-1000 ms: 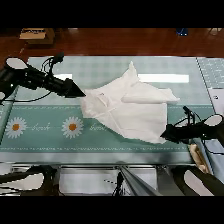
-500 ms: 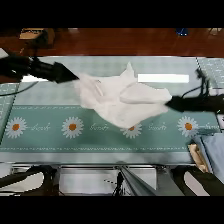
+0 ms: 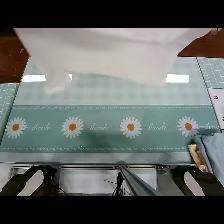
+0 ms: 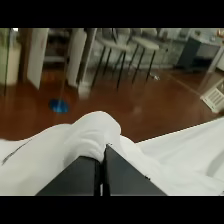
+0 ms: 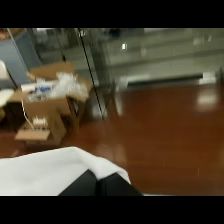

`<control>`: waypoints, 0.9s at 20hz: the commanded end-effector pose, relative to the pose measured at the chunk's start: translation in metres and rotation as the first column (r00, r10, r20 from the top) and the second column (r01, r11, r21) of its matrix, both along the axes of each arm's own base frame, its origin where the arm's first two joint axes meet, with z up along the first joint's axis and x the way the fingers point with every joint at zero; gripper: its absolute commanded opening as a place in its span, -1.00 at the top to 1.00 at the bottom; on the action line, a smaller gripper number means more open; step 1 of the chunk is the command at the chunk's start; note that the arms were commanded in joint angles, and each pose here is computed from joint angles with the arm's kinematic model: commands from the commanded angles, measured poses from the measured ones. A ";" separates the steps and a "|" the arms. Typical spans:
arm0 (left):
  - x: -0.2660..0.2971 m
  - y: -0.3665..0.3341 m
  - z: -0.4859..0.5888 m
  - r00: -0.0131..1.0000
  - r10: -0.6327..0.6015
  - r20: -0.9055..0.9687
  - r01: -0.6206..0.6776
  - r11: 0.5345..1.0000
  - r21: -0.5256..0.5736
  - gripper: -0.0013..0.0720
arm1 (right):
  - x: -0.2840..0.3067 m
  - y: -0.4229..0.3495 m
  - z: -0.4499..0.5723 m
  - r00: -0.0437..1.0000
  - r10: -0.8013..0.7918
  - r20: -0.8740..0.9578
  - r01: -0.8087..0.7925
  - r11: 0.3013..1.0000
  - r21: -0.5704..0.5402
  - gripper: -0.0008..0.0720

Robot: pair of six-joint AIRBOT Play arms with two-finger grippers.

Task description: Fold the shirts.

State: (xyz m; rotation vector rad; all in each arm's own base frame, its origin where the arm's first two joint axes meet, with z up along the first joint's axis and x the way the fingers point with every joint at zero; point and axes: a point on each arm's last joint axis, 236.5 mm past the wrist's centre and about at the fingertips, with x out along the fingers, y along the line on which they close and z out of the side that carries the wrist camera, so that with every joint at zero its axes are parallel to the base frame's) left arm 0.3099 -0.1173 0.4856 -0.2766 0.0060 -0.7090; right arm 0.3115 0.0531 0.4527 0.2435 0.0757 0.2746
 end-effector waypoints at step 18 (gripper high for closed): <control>-0.133 -0.027 -0.101 0.916 0.046 -0.398 -0.020 0.997 0.068 0.91 | -0.096 -0.061 -0.137 0.749 -0.255 -0.612 -0.008 0.920 -0.393 0.92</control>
